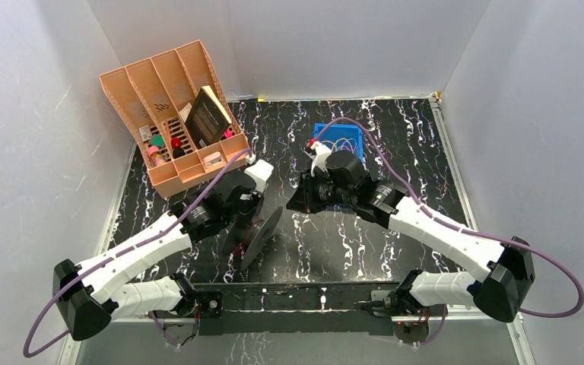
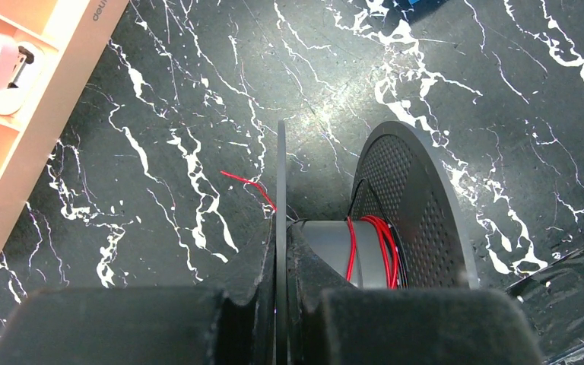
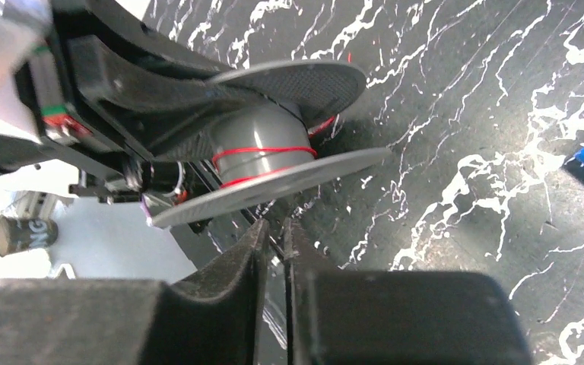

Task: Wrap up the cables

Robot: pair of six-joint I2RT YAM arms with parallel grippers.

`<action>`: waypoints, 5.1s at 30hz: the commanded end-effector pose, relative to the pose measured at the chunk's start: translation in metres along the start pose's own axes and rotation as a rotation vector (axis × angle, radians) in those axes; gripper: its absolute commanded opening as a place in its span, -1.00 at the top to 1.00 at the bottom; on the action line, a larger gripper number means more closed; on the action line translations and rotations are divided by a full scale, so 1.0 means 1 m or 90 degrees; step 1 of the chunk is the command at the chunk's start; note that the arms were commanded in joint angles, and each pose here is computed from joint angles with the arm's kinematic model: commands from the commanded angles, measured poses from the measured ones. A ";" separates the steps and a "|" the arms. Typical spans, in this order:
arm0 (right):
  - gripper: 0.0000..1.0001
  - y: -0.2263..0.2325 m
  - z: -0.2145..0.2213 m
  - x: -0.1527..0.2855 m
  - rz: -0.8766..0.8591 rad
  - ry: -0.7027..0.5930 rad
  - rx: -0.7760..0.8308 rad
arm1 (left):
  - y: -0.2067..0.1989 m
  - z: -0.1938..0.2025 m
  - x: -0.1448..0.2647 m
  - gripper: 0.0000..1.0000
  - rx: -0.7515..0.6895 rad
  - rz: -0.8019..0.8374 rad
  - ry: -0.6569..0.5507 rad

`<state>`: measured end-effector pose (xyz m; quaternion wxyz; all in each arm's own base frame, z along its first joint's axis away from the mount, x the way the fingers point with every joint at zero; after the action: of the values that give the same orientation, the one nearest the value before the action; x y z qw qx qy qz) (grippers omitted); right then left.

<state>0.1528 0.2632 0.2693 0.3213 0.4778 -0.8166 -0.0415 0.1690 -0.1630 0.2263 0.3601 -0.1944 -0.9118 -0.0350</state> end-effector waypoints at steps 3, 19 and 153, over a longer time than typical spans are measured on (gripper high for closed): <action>0.33 0.009 -0.005 0.010 -0.057 -0.055 0.026 | -0.001 -0.008 0.006 1.00 0.013 0.007 -0.029; -0.07 -0.012 0.058 -0.002 -0.033 -0.022 -0.047 | -0.002 -0.053 0.041 1.00 0.143 -0.010 -0.160; 1.00 0.019 -0.026 0.066 -0.078 0.021 0.348 | -0.020 0.014 0.014 1.00 -0.190 0.258 0.019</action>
<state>0.1208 0.2486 0.2922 0.2755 0.6046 -0.7373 0.1223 0.1601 -0.1961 0.2456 0.2972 -0.4085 -0.8620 -0.0429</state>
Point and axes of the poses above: each gripper's point midway between its finger pads, its own x axis back along the fingers, its own y axis along the line the jaws close on, z = x × y, the point moved 8 cm from there along x, back along the fingers, and after that the axes turned 15 degrees about x, right-handed, at the moved point
